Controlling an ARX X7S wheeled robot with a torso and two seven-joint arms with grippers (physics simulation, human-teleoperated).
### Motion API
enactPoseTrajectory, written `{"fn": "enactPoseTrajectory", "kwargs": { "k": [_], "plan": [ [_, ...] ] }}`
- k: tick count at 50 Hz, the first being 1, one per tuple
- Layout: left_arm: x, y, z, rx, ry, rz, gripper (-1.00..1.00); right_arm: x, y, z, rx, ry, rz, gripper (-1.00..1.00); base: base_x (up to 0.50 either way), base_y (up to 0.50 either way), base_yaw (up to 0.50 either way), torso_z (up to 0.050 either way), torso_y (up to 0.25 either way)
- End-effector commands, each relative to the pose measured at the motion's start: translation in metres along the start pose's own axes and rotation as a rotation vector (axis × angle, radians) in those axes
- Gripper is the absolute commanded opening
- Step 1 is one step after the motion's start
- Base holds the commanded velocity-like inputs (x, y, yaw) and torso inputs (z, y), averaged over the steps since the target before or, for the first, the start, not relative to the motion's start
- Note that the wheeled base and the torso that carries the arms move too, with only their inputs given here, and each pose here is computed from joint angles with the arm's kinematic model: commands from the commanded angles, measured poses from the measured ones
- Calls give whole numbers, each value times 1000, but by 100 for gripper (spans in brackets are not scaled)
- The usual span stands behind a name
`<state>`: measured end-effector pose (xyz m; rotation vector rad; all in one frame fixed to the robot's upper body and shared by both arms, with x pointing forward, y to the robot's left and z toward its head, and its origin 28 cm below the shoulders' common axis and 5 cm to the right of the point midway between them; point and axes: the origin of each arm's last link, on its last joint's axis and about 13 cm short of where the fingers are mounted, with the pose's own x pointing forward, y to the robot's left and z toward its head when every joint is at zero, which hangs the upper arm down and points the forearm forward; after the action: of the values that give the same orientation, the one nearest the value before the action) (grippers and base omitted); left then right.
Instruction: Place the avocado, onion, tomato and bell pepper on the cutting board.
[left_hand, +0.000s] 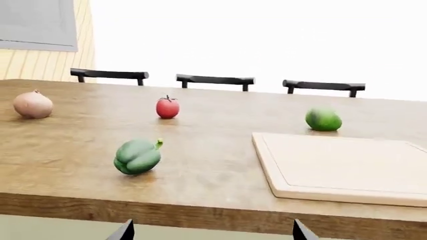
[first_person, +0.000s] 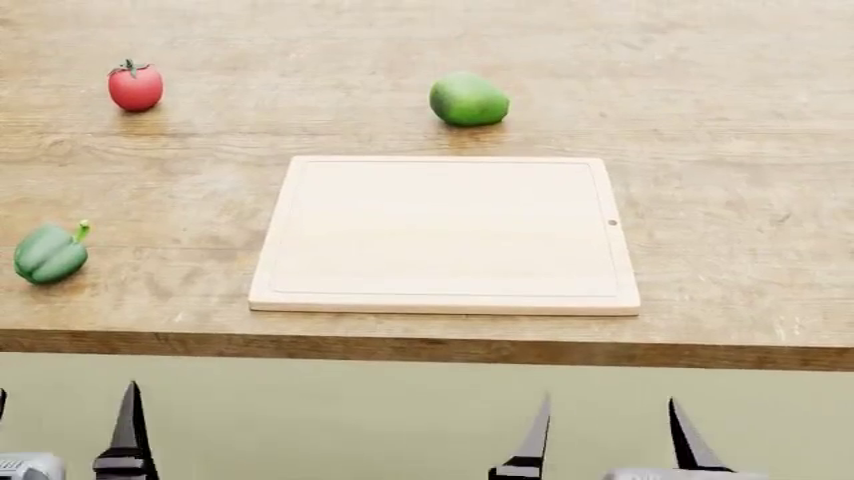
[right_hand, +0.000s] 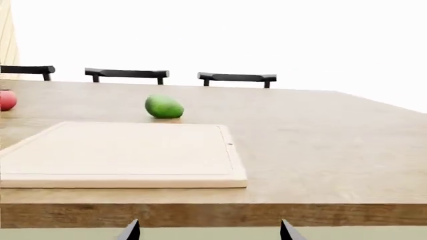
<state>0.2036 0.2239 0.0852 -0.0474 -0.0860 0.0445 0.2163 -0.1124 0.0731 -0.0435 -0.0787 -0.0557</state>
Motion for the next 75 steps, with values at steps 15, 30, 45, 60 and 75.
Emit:
{"fn": "enactPoseTrajectory", "kwargs": {
  "k": [15, 30, 45, 60, 75],
  "plan": [
    [-18, 12, 115, 97, -165, -69, 100, 7, -28, 112, -70, -115, -21, 100, 0, 0, 0, 0, 0],
    [-21, 12, 125, 114, -177, -77, 100, 5, -31, 127, -121, -171, -37, 100, 0, 418, 0, 0, 0],
    [-18, 16, 159, 142, -229, -89, 100, 17, -40, 185, -131, -211, 24, 100, 212, 0, 0, 0, 0],
    [-19, 16, 166, 159, -250, -91, 100, 21, -43, 191, -141, -209, 14, 100, 500, 0, 0, 0, 0],
    [-16, 15, 167, 170, -261, -92, 100, 27, -43, 194, -153, -208, 13, 100, 500, 0, 0, 0, 1]
  ]
}}
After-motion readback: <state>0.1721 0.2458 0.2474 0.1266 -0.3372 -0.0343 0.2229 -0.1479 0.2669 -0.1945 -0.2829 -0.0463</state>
